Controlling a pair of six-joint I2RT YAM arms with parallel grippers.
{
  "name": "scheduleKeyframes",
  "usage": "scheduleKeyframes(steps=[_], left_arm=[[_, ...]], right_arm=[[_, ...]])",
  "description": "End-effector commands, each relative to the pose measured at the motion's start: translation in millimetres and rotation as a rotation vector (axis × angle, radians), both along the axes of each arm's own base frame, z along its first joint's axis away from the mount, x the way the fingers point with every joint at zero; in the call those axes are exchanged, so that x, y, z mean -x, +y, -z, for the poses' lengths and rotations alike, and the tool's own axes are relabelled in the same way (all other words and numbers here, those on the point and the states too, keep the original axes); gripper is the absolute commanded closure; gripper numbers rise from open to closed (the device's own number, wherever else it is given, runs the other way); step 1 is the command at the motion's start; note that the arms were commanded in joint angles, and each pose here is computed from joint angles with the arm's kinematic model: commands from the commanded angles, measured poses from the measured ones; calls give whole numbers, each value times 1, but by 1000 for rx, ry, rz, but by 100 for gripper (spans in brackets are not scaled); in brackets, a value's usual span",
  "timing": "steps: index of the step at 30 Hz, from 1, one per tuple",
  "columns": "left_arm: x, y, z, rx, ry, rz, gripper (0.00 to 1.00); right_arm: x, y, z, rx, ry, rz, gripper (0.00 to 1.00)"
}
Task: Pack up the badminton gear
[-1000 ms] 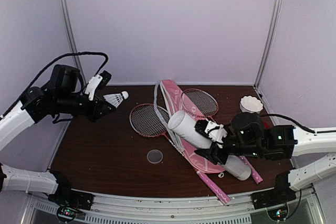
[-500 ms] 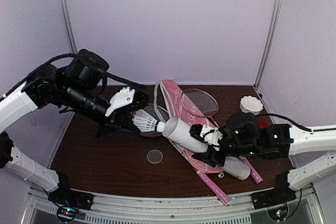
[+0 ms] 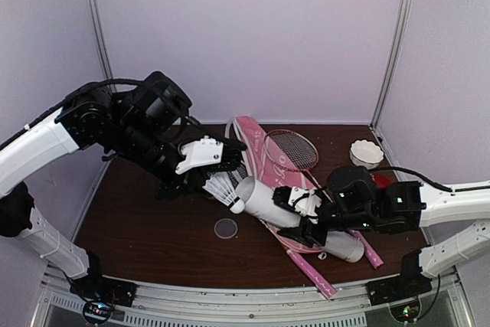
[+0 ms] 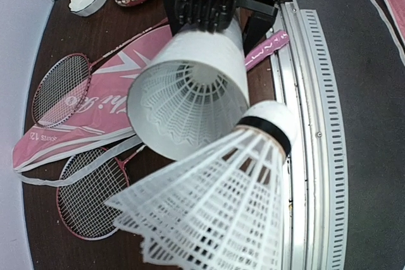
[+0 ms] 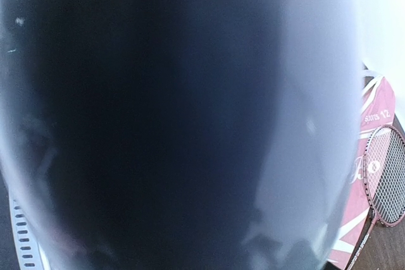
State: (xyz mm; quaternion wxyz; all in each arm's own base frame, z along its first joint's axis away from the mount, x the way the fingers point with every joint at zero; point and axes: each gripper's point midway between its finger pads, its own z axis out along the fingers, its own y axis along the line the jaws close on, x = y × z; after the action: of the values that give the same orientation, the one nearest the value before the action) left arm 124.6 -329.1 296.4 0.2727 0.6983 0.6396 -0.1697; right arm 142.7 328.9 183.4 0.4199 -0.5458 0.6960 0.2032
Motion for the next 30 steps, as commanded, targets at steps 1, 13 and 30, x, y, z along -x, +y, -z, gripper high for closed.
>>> scheduleKeyframes(steps=[1,13,30], left_arm=[[-17,8,-4,-36,-86,-62,100],[-21,9,-23,7,-99,-93,100],[3,-21,-6,-83,-113,43,100]], right_arm=[[8,9,-9,-44,27,-30,64],[9,14,-11,-65,40,-37,64],[-3,25,-30,-113,24,17,64]])
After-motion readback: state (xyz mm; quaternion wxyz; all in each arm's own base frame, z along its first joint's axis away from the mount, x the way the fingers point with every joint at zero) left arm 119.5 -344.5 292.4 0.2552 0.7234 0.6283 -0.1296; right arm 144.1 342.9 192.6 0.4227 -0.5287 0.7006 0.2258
